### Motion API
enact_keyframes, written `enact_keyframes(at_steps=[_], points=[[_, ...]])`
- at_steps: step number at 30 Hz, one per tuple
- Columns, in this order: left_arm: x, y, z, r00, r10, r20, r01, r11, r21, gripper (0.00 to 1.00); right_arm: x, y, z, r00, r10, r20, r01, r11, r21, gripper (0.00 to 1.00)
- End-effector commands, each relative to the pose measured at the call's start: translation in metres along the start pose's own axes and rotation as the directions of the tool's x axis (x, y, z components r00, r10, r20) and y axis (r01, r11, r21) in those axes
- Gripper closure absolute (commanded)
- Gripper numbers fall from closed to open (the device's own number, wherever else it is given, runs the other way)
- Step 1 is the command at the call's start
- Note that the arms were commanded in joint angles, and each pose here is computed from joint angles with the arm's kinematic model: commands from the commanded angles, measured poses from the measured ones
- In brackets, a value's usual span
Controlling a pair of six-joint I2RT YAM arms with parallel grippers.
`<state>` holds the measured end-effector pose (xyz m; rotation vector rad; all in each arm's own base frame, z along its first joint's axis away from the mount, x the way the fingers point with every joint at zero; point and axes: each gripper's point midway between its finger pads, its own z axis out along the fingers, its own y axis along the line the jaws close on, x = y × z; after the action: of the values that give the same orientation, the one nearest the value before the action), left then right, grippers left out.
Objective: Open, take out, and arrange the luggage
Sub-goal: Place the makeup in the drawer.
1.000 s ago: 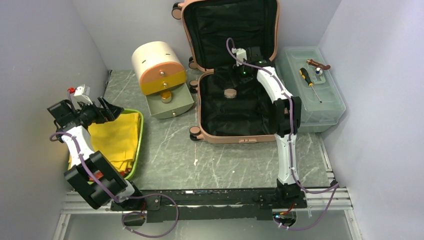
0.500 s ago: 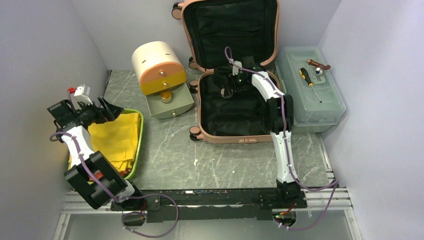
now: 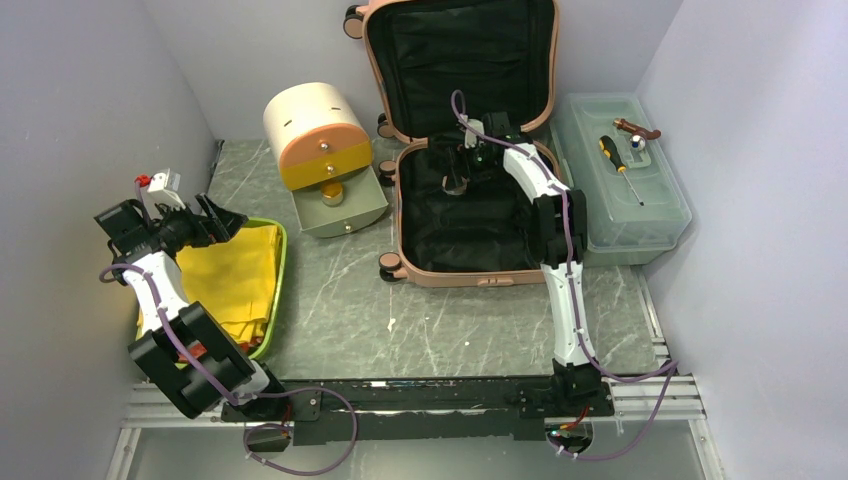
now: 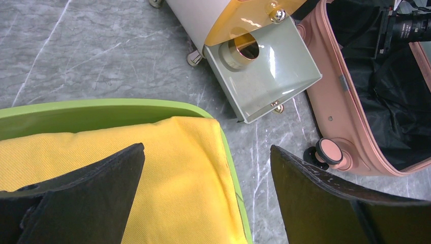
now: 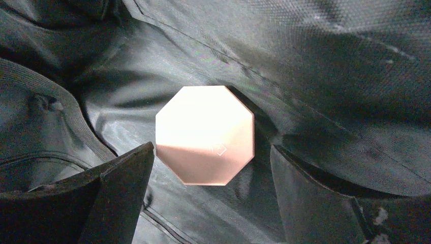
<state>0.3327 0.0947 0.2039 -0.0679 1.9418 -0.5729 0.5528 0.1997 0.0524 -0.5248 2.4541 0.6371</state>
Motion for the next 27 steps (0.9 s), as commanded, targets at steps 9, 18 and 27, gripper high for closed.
enact_keyframes(at_steps=[9, 18, 27], points=[[-0.001, -0.001, 0.001, 1.000, 0.012, 0.007, -0.013, 1.000, 0.018, 0.01, -0.029, 0.007, -0.004, 0.992, -0.099, 0.079, 0.093, 0.993, 0.072, 0.37], [-0.001, -0.001, 0.001, 1.000, 0.010, 0.006, -0.011, 1.000, 0.019, 0.01, -0.043, 0.030, -0.023, 0.980, -0.157, 0.124, 0.157, 0.988, 0.008, 0.61], [-0.001, -0.001, 0.001, 1.000, 0.008, 0.008, -0.008, 1.000, 0.019, 0.01, -0.074, 0.083, -0.080, 0.921, -0.295, 0.253, 0.325, 0.942, -0.086, 0.62]])
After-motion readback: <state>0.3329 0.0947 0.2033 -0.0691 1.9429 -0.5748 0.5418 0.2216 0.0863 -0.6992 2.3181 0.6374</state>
